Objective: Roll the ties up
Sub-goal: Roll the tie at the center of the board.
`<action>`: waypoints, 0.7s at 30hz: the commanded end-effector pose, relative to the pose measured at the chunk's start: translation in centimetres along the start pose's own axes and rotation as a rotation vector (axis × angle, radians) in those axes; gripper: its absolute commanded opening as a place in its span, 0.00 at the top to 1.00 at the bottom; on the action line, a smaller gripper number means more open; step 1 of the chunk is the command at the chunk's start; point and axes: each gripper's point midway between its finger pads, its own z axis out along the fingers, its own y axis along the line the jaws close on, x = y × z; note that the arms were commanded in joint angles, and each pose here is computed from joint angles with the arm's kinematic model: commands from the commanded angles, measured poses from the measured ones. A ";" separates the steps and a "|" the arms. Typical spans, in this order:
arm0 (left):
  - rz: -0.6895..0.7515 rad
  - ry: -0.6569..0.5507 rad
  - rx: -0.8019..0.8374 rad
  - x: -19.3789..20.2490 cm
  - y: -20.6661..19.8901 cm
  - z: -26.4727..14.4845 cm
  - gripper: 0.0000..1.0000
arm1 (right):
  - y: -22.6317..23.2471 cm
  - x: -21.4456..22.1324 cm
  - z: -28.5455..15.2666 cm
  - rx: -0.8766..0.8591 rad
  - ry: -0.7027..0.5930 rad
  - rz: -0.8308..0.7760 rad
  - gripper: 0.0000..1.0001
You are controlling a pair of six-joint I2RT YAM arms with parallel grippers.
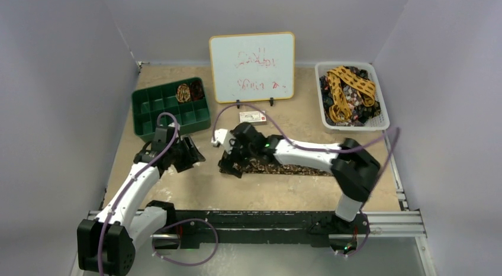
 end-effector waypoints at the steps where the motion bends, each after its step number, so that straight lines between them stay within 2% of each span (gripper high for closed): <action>1: -0.002 -0.016 0.066 -0.5 -1.1 0.2 0.47 | -3.1 -4.0 -7.0 0.211 -0.252 0.283 0.01; 3: 0.007 -0.015 0.096 -0.5 -1.6 0.4 0.47 | -4.2 -3.4 -8.8 0.284 -0.331 0.527 0.01; 4: 0.012 -0.009 0.114 -0.4 -1.8 0.5 0.47 | -4.8 -2.2 -9.2 0.299 -0.319 0.669 0.01; 6: 0.021 0.000 0.151 -0.3 -2.4 0.8 0.47 | -4.7 0.8 -9.1 0.260 -0.225 0.987 0.01; 8: 0.028 0.010 0.180 -0.1 -2.8 1.1 0.47 | -2.8 2.4 -7.9 0.128 -0.145 1.166 0.01; 13: 0.036 0.034 0.225 0.2 -3.4 1.4 0.47 | -2.6 0.5 -7.6 0.044 -0.328 1.265 0.01; 20: 0.040 0.039 0.239 0.4 -3.6 1.4 0.47 | -1.8 0.5 -5.9 0.039 -0.287 1.275 0.02; 21: 0.039 0.038 0.241 0.4 -3.6 1.4 0.47 | -1.6 0.4 -5.5 0.037 -0.282 1.283 0.06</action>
